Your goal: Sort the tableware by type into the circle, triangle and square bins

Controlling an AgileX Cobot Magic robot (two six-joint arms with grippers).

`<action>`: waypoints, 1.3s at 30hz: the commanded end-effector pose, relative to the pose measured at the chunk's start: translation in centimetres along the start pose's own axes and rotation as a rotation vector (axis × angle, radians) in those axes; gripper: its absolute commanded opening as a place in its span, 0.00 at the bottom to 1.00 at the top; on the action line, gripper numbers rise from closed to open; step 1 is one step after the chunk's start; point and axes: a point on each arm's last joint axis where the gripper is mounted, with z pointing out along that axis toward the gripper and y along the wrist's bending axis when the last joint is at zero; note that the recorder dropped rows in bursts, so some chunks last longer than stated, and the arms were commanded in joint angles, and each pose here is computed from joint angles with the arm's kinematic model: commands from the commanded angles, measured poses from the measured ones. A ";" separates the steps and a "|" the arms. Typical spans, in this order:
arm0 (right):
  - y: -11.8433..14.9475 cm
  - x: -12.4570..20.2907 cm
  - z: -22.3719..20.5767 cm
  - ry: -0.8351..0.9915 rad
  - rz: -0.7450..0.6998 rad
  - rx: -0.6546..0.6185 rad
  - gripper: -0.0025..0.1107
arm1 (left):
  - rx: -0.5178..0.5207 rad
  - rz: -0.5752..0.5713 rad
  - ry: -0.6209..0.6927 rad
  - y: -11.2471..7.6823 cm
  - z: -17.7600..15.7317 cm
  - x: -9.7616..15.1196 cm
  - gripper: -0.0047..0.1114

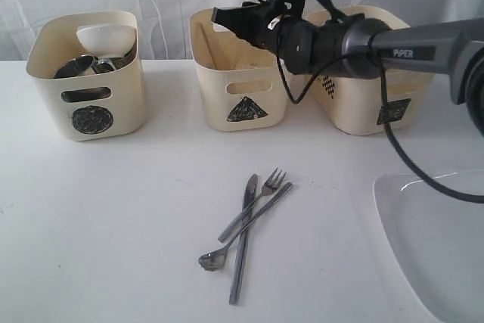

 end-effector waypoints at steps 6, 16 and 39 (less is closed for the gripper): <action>2.1 -2.7 -7.9 0.686 -0.204 -0.036 0.05 | -0.005 -0.011 0.013 0.0 0.0 0.2 0.04; 6.2 6.7 -23.7 1.093 -0.139 -0.086 0.02 | -0.005 -0.011 0.013 0.0 0.0 0.2 0.04; 4.8 11.6 -20.4 0.884 -0.015 0.037 0.33 | -0.005 -0.011 0.013 0.0 0.0 0.2 0.04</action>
